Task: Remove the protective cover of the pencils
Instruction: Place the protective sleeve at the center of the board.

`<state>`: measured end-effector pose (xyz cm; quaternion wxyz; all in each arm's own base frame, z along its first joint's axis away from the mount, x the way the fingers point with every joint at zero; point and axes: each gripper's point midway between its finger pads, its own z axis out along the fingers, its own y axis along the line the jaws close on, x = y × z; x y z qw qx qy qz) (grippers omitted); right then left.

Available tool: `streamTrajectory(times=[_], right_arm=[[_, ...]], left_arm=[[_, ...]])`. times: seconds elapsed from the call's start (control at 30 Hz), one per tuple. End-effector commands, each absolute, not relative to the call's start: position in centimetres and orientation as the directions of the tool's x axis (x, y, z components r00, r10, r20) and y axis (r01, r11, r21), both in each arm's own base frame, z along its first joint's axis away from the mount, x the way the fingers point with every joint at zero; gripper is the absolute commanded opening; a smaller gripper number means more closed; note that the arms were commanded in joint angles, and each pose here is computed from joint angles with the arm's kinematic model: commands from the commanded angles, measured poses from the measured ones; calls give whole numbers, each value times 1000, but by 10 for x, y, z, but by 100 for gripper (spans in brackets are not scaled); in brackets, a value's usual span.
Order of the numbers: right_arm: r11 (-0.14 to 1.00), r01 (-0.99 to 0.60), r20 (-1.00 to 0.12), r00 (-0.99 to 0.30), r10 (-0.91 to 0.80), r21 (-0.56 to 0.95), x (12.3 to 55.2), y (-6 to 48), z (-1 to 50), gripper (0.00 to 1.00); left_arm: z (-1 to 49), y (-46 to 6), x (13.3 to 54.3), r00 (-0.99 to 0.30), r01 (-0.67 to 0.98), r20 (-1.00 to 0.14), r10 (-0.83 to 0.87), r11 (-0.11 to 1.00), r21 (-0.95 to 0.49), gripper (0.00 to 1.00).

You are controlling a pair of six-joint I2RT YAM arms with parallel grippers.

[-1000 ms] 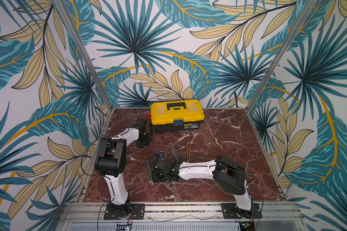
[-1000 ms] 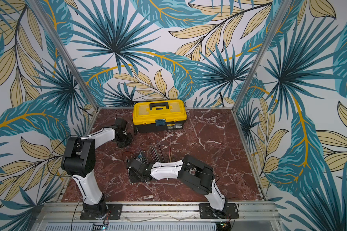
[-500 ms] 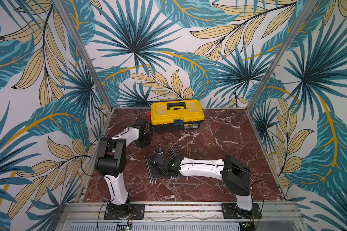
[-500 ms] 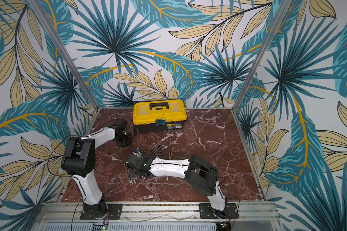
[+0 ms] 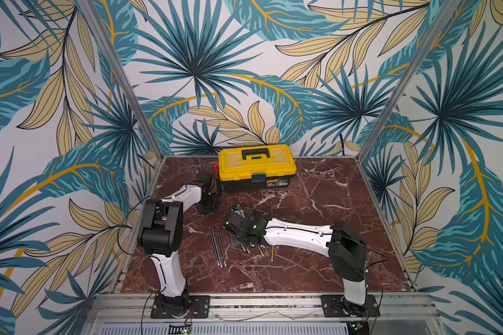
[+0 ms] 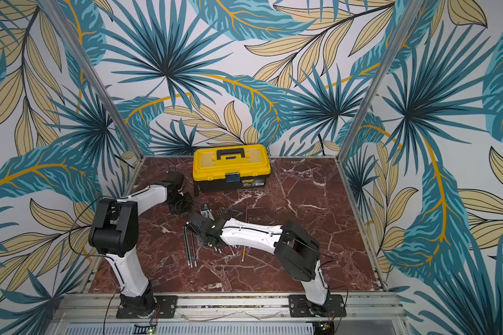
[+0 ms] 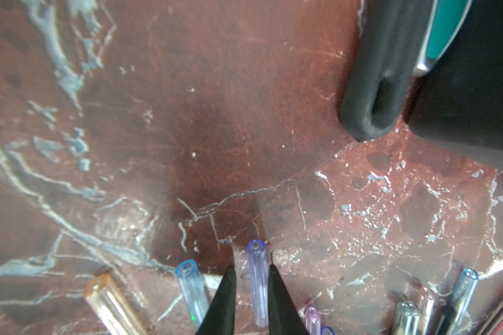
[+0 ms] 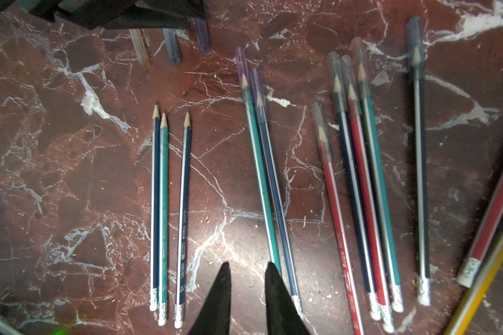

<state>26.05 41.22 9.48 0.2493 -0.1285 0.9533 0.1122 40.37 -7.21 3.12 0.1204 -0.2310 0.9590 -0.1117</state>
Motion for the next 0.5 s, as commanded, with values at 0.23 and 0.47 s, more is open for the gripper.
streamTrajectory(times=[0.23, 0.47], right_arm=[[946, -323, -412, -867, -281, 33, 263, 405, 56, 21], [945, -324, -375, -881, -290, 31, 264, 406, 41, 21]], left_arm=[[64, -75, 419, -839, -380, -275, -469, 868, -319, 26], [71, -74, 417, -826, -379, -300, -477, 864, -330, 27]])
